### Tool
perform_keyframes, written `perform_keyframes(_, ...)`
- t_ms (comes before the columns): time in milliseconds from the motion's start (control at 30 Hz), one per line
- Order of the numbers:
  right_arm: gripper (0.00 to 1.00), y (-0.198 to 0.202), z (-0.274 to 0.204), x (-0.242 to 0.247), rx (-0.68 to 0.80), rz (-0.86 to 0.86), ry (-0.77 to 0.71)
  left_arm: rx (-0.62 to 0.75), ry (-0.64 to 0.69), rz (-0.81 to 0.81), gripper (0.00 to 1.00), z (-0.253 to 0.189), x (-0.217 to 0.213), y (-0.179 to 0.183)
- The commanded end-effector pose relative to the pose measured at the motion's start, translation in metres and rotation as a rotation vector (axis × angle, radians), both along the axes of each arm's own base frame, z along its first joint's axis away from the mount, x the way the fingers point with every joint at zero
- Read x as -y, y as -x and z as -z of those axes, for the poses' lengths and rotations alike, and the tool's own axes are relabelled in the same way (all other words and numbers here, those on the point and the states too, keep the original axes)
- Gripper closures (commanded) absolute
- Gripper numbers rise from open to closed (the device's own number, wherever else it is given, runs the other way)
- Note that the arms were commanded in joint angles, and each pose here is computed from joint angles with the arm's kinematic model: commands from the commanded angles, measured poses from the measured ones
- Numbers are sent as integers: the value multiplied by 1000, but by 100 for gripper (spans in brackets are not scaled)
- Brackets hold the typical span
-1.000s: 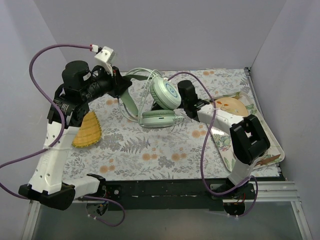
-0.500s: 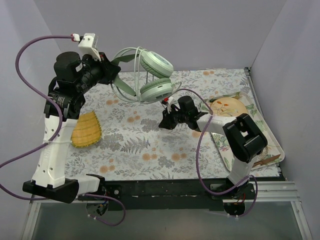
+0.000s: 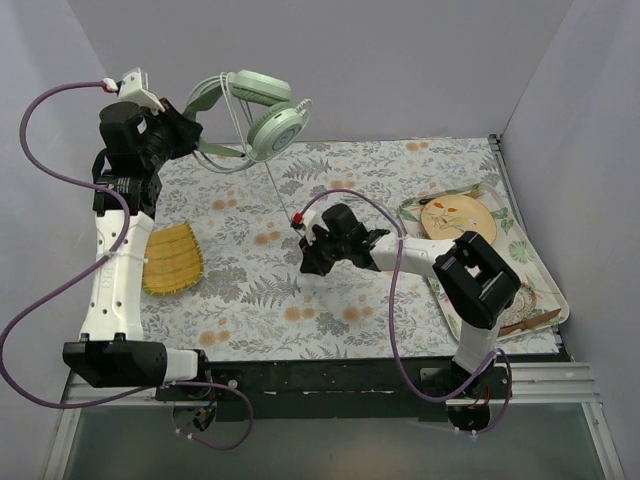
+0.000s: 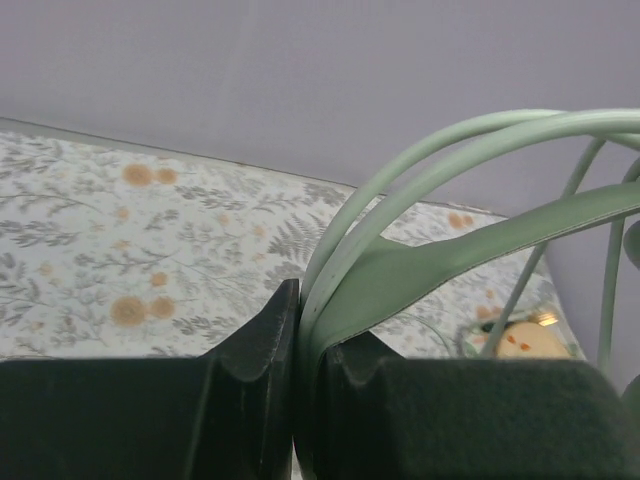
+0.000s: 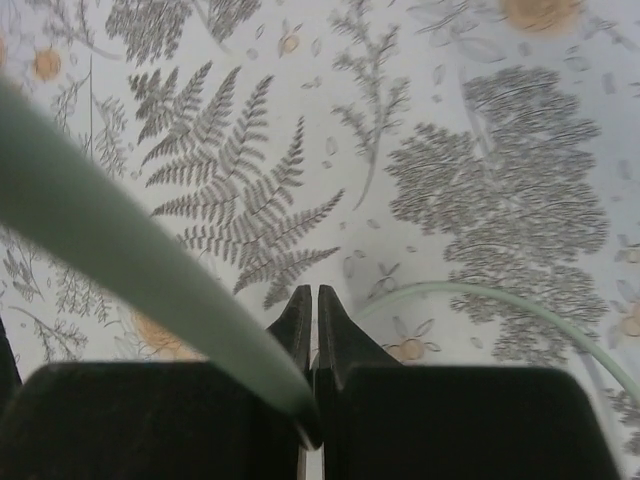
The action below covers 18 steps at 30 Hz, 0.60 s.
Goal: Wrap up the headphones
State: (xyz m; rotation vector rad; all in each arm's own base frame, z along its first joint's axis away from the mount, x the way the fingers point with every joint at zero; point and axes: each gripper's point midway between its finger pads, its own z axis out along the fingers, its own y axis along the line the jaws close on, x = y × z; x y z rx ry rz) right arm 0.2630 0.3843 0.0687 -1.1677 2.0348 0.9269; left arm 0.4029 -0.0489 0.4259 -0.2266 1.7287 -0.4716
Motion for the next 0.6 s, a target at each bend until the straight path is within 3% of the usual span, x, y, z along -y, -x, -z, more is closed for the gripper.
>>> perform_keyframes(0,99,46,20,11,-5,-101,203,136,-22,-247,100,-12,-63,-39)
perform_keyframes(233,99,89,-1,16,82,-207,354,129,-338,-522,100,36,-132,-68)
perform_keyframes(433,99,111,-69,9,184,-296,309,114,-560,-524,100,76,-141,-61)
perform_keyframes(567,99,89,-118,13,303,-205,295,137,-750,-428,100,98,-117,-47)
